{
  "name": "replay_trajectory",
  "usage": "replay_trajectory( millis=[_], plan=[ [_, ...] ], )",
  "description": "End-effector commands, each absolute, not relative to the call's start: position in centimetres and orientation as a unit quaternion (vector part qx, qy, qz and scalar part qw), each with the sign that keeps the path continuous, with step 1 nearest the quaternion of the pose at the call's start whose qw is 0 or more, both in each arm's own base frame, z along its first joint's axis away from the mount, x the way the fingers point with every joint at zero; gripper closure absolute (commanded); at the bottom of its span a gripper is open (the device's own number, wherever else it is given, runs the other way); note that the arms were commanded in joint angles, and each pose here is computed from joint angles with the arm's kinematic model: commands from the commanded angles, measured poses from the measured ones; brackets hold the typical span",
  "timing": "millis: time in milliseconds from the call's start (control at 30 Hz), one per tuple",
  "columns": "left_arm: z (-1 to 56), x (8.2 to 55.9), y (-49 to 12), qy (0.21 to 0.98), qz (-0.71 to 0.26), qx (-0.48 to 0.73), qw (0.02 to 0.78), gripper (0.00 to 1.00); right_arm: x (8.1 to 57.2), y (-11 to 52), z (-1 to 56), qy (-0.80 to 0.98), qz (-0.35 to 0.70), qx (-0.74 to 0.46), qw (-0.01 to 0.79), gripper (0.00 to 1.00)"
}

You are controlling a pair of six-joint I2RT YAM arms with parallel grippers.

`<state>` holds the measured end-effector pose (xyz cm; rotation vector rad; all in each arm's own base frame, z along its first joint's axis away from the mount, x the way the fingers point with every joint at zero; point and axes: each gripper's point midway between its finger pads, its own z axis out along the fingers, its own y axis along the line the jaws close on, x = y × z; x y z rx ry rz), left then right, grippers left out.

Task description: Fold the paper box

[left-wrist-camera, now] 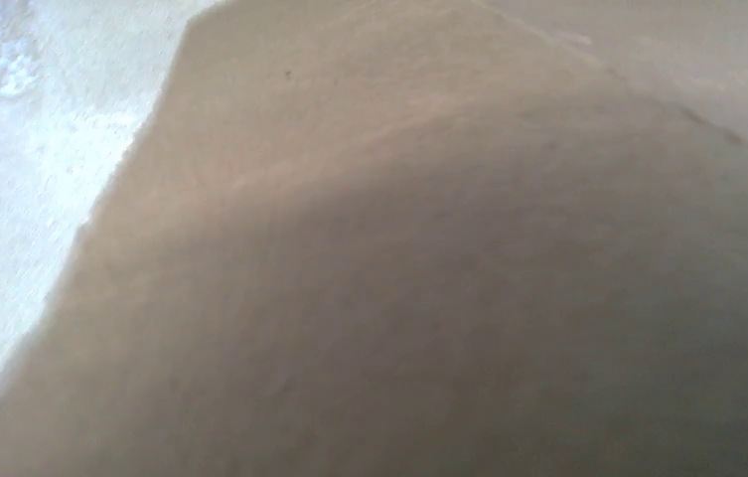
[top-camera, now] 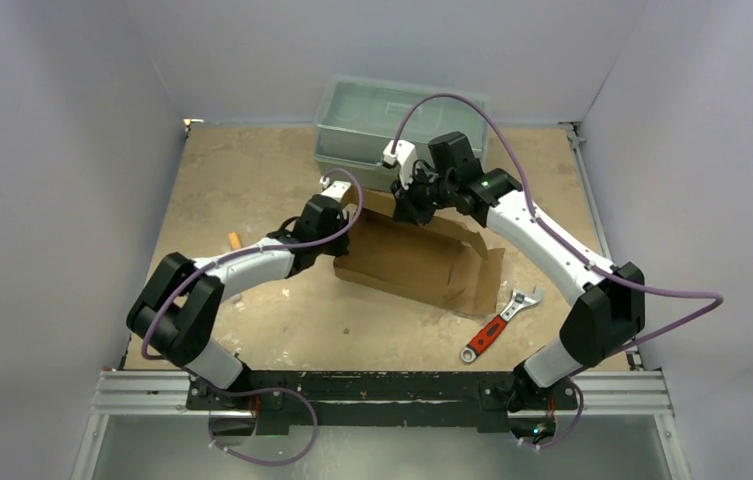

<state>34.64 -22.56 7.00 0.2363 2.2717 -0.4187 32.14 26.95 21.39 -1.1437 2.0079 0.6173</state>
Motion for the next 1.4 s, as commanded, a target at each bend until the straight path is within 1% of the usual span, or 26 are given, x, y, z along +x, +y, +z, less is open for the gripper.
replay_trajectory(
  millis=[0,67,200,267,300,367,433,467,600,700,733,900,1033,1200,1367],
  plan=[
    [8.4,32.9,-20.8,0.908,-0.082,0.099,0.398,1.00,33.9,27.8,23.6,0.765,0.245,-0.439,0.403,0.83],
    [8.2,32.3,-20.4,0.912,-0.063,0.099,0.393,1.00,34.2,27.6,22.8,0.771,0.234,-0.439,0.399,0.78],
    [7.5,31.7,-19.5,0.919,-0.031,0.103,0.380,1.00,35.5,26.8,21.7,0.779,0.195,-0.440,0.402,0.73],
    [7.2,31.7,-19.1,0.921,-0.011,0.106,0.375,1.00,35.9,26.5,21.6,0.781,0.183,-0.439,0.404,0.73],
    [7.1,31.7,-18.9,0.921,0.000,0.108,0.374,1.00,36.0,26.5,21.6,0.782,0.181,-0.439,0.404,0.75],
    [6.8,31.9,-18.4,0.922,0.025,0.110,0.369,1.00,35.9,26.7,21.4,0.780,0.187,-0.443,0.401,0.88],
    [6.6,32.3,-18.3,0.921,0.044,0.114,0.370,1.00,35.6,27.0,21.1,0.778,0.197,-0.447,0.394,0.99],
    [6.3,32.4,-18.3,0.921,0.052,0.115,0.369,1.00,35.5,27.2,20.9,0.778,0.202,-0.449,0.390,1.00],
    [6.0,32.7,-18.5,0.915,0.084,0.123,0.376,1.00,35.0,27.5,20.3,0.779,0.216,-0.452,0.377,1.00],
    [5.8,32.8,-19.4,0.912,0.078,0.131,0.381,1.00,34.6,27.8,20.2,0.778,0.232,-0.453,0.370,1.00],
    [5.7,32.9,-19.8,0.911,0.067,0.131,0.384,0.97,34.4,28.0,20.2,0.777,0.237,-0.453,0.368,1.00],
    [5.5,33.2,-21.3,0.906,0.019,0.132,0.401,0.72,34.0,28.1,20.1,0.778,0.247,-0.452,0.361,1.00],
    [5.3,33.6,-21.7,0.906,-0.003,0.126,0.404,0.59,33.5,28.2,20.0,0.779,0.257,-0.448,0.356,1.00],
    [5.9,34.6,-21.9,0.900,-0.034,0.108,0.421,0.54,32.9,28.4,20.0,0.778,0.269,-0.447,0.349,1.00],
    [7.8,35.4,-23.4,0.879,-0.094,0.098,0.457,0.48,32.8,28.4,20.1,0.778,0.270,-0.446,0.350,1.00]
  ],
)
